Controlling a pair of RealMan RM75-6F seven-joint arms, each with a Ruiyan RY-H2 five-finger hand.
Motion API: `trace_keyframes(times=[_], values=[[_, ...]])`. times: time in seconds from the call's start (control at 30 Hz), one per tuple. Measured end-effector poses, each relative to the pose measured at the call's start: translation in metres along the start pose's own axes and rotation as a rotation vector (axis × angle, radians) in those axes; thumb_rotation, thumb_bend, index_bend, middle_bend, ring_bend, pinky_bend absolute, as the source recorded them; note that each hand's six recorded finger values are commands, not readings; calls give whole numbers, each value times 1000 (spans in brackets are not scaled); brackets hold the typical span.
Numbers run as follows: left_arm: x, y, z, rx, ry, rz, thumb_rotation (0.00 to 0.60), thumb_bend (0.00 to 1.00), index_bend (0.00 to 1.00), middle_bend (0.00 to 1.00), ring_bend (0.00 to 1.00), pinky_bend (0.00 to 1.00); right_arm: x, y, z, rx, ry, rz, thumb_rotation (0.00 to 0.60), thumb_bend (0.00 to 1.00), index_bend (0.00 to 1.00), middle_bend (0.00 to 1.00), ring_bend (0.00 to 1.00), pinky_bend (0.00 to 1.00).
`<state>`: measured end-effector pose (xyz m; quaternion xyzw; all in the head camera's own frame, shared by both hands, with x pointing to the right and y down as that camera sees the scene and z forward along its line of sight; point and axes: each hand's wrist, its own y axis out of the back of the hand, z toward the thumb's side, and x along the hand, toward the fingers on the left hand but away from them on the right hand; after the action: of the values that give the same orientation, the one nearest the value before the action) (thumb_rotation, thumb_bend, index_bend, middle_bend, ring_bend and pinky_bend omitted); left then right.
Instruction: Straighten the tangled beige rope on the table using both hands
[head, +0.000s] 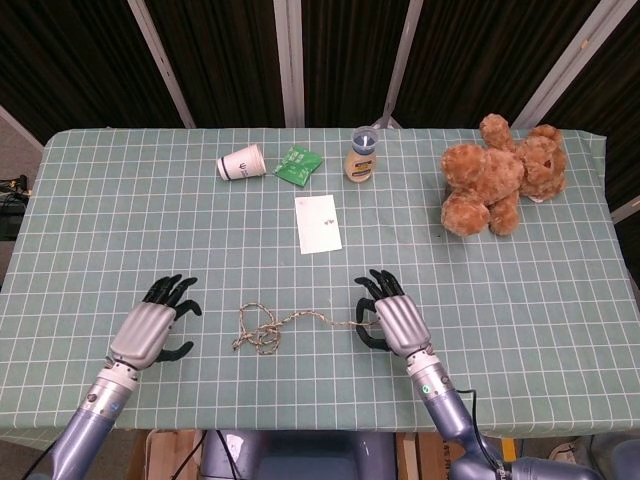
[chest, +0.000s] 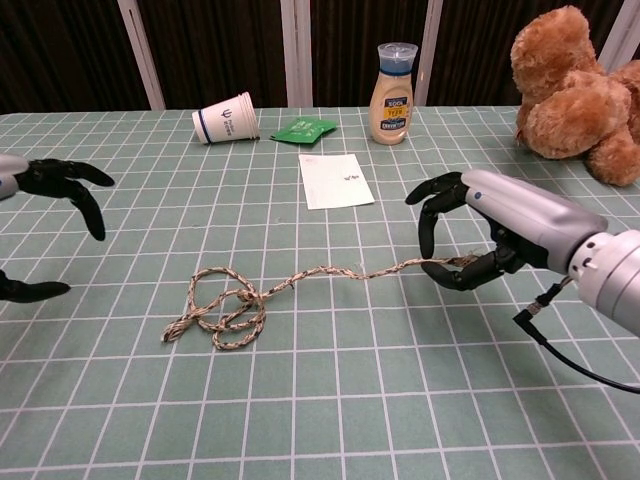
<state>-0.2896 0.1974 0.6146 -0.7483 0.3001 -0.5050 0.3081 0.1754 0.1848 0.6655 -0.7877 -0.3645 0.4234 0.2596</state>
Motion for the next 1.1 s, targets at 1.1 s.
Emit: trace_keyframes(times=[1.1], values=[[37,-68,57,-89,49,-90,600,422,479,101,0,0,2,4,-10,-6,-44,-5,600,446,636,196,0,0]])
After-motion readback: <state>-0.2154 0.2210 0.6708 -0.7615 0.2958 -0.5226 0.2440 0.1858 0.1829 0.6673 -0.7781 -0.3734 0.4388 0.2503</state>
